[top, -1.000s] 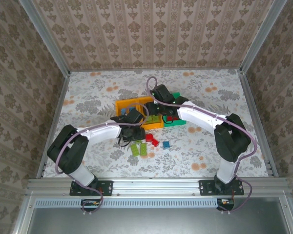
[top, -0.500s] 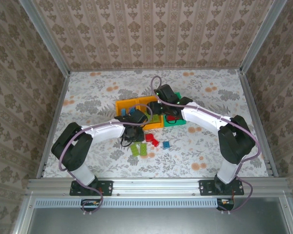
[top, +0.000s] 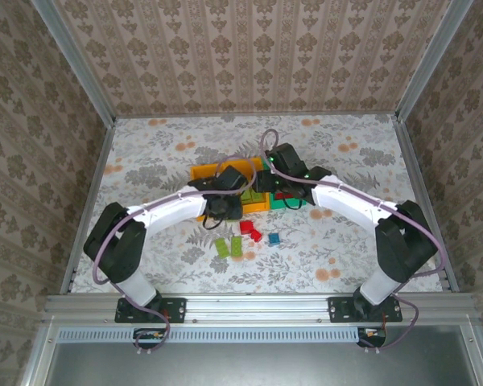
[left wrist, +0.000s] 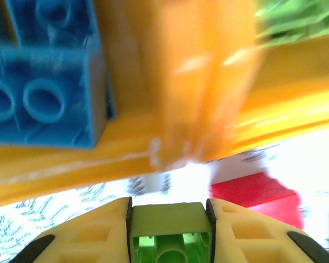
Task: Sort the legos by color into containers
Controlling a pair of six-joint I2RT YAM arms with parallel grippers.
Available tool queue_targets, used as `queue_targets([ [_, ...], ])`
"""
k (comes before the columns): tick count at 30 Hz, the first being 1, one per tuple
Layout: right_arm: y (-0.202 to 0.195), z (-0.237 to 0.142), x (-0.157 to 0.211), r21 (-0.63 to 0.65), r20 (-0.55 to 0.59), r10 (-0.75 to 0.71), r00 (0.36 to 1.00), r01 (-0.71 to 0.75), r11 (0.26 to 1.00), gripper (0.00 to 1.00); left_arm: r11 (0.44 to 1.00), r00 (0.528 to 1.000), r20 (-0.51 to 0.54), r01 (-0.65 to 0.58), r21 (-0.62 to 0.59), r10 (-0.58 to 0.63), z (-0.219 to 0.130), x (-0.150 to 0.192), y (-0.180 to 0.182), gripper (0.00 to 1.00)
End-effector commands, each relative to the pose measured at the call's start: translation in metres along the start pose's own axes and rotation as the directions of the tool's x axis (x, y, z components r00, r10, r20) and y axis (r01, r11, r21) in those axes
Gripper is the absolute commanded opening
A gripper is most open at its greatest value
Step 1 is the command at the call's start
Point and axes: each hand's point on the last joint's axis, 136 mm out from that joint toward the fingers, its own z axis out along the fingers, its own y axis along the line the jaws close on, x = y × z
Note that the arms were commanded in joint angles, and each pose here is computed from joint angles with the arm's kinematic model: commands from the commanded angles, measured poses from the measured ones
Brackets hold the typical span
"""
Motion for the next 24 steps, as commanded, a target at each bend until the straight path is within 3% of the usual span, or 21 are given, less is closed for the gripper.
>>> queue_targets([
  [1, -0.012, -0.005, 0.015, 0.026, -0.006, -0.038, 0.999, 0.039, 0.999, 0.65, 0.998, 0.996, 0.066, -0.067, 0.014, 0.066, -0.023, -0.029, -0.012, 0.33],
  [10, -0.023, -0.016, 0.067, -0.017, -0.032, -0.086, 0.996, 0.086, 0.996, 0.63, 0.992, 0.994, 0.101, -0.057, 0.112, 0.046, -0.017, -0.094, -0.029, 0.34],
  [18, -0.023, -0.024, 0.106, -0.017, -0.084, -0.119, 0.989, 0.118, 0.993, 0.63, 0.990, 0.998, 0.063, -0.024, 0.139, 0.016, 0.016, -0.118, -0.033, 0.38],
  [24, -0.023, -0.025, 0.132, 0.000, -0.137, -0.138, 0.981, 0.140, 0.990, 0.63, 0.989, 0.997, 0.074, -0.019, 0.148, 0.008, 0.019, -0.120, -0.035, 0.52],
])
